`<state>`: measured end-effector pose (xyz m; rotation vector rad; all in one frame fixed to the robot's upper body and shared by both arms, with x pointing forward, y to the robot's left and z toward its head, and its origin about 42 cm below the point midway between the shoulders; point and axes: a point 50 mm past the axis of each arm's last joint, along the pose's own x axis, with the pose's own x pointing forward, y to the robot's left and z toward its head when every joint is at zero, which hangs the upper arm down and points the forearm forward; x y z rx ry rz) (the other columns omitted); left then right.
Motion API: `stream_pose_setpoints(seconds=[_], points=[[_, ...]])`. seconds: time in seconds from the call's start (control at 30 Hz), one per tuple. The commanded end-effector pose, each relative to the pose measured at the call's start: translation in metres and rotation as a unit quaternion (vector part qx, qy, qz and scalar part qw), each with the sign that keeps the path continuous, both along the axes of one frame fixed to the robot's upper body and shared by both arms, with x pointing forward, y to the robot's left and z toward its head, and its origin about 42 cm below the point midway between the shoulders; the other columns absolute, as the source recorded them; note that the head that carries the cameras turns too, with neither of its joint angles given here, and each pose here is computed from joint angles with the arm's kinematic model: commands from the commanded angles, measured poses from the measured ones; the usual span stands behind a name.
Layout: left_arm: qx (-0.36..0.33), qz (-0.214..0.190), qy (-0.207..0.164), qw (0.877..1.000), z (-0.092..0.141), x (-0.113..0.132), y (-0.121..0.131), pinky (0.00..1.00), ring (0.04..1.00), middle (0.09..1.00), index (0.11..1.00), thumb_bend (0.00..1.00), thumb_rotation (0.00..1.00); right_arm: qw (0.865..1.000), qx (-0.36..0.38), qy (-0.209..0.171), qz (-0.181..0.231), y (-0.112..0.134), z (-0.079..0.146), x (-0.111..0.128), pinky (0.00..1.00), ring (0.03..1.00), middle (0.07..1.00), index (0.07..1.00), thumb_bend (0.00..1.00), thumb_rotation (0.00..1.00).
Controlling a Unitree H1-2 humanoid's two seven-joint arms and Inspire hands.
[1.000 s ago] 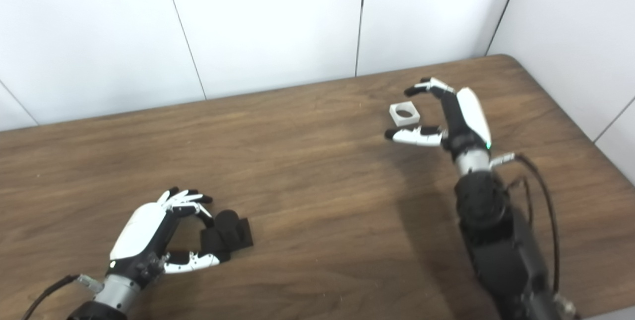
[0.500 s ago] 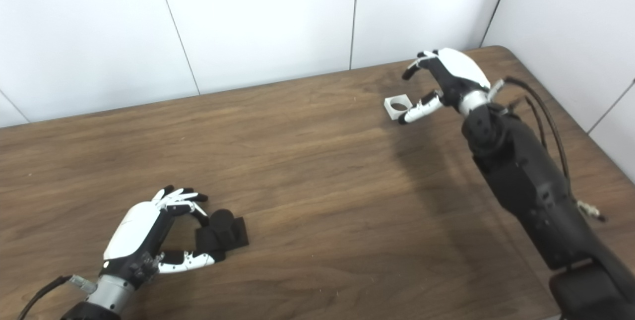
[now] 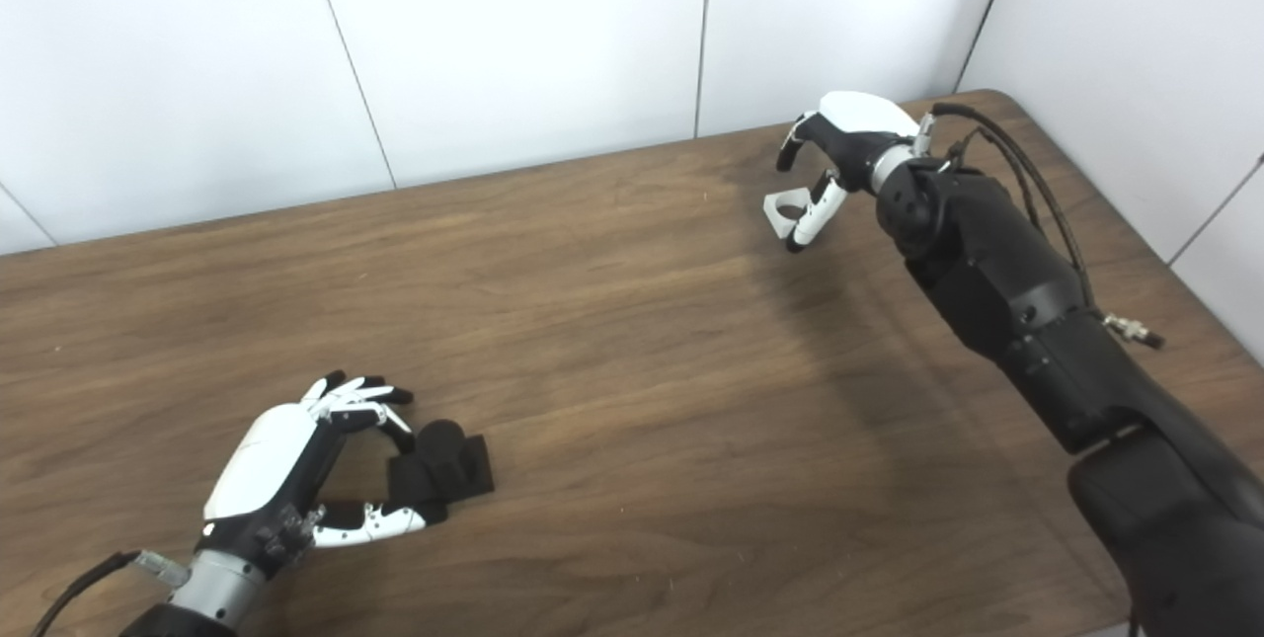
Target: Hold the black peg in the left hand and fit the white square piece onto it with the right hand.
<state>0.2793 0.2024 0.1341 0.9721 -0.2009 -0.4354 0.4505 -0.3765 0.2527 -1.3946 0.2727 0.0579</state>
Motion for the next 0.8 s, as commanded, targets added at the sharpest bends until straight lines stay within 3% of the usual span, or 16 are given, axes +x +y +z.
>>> stream_pose_setpoints(seconds=[0.0, 0.77], points=[[0.019, -0.012, 0.040, 0.999, -0.012, -0.008, 0.003, 1.00, 0.882, 0.785, 0.485, 0.52, 0.05, 0.999, -0.022, -0.041, 0.013, 0.003, 0.033, 0.013, 1.00, 1.000, 0.930, 0.681, 0.89, 0.13], [0.021, -0.012, 0.038, 0.999, -0.009, -0.009, 0.005, 1.00, 0.882, 0.785, 0.485, 0.52, 0.05, 0.998, -0.063, -0.014, -0.009, -0.003, 0.023, 0.025, 1.00, 0.980, 0.899, 0.659, 0.87, 0.13]])
